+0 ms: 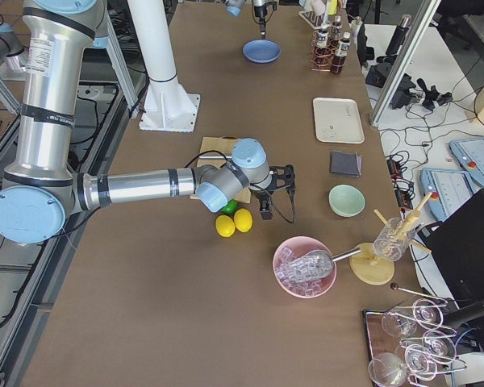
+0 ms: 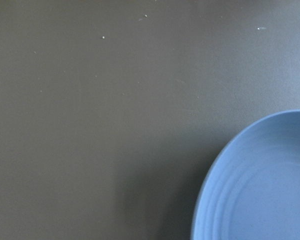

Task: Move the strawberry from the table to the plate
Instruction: 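Push the blue plate with the left gripper toward the table centre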

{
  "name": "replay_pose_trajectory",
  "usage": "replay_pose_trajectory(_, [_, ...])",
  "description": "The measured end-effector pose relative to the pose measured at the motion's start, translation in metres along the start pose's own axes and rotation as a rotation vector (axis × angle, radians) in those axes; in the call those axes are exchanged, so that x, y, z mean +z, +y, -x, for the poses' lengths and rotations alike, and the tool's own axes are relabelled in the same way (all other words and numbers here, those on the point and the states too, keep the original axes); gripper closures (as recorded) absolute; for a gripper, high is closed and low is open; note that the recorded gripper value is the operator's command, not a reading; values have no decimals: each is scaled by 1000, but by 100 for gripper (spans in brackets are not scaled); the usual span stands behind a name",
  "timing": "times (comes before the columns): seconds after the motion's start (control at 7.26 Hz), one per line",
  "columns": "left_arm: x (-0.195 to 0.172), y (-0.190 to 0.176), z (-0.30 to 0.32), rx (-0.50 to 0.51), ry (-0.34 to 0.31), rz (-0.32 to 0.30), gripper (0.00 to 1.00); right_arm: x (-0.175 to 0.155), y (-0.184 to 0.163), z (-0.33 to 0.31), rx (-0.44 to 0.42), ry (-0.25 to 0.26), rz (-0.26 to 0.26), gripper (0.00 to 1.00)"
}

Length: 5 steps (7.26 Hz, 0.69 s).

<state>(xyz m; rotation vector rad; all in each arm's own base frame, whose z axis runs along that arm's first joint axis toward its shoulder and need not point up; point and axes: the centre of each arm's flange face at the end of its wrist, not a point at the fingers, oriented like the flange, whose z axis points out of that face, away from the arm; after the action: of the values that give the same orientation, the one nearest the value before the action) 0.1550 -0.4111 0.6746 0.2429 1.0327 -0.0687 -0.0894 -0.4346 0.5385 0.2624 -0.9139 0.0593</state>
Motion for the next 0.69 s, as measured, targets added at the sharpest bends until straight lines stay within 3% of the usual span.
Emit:
replay_pose_trajectory(0.55, [20,-13,-11,12,18,5,49,1,1,-1,-3,1,1,2])
replay_pose_trajectory(0.69, [24,-16,-11,18,21,5,60,1,1,-1,-3,1,1,2])
